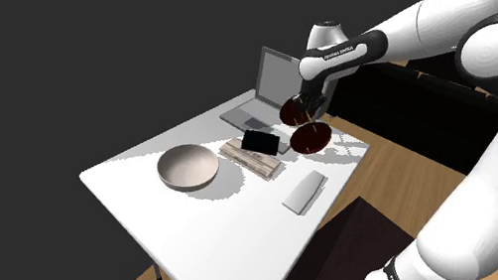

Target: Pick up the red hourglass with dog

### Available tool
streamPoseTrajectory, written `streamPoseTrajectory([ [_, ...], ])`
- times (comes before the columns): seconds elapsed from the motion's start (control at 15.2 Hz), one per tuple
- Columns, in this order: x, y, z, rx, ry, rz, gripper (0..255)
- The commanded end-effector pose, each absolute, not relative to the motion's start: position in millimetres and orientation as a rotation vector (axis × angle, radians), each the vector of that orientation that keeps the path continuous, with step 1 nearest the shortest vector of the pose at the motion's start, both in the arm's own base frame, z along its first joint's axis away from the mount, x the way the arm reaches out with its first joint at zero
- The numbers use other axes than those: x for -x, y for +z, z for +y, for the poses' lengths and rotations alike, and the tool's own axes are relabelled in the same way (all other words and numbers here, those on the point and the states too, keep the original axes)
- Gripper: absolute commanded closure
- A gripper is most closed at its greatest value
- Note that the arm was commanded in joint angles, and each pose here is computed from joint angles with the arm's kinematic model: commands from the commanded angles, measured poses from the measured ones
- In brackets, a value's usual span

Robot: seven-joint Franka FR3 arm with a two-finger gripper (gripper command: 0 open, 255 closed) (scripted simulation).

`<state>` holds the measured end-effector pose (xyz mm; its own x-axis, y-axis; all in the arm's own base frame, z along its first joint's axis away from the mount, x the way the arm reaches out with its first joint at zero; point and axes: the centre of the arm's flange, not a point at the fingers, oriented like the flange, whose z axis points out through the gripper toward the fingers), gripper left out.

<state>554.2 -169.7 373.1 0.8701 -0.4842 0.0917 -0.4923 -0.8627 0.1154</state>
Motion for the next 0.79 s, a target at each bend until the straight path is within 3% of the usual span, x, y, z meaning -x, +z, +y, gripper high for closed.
streamPoseTrajectory([
  [0.0, -554, 384, -170, -2.906, 0.092, -0.763, 255],
  [0.73, -554, 442, -170, -2.906, 0.092, -0.763, 255],
])
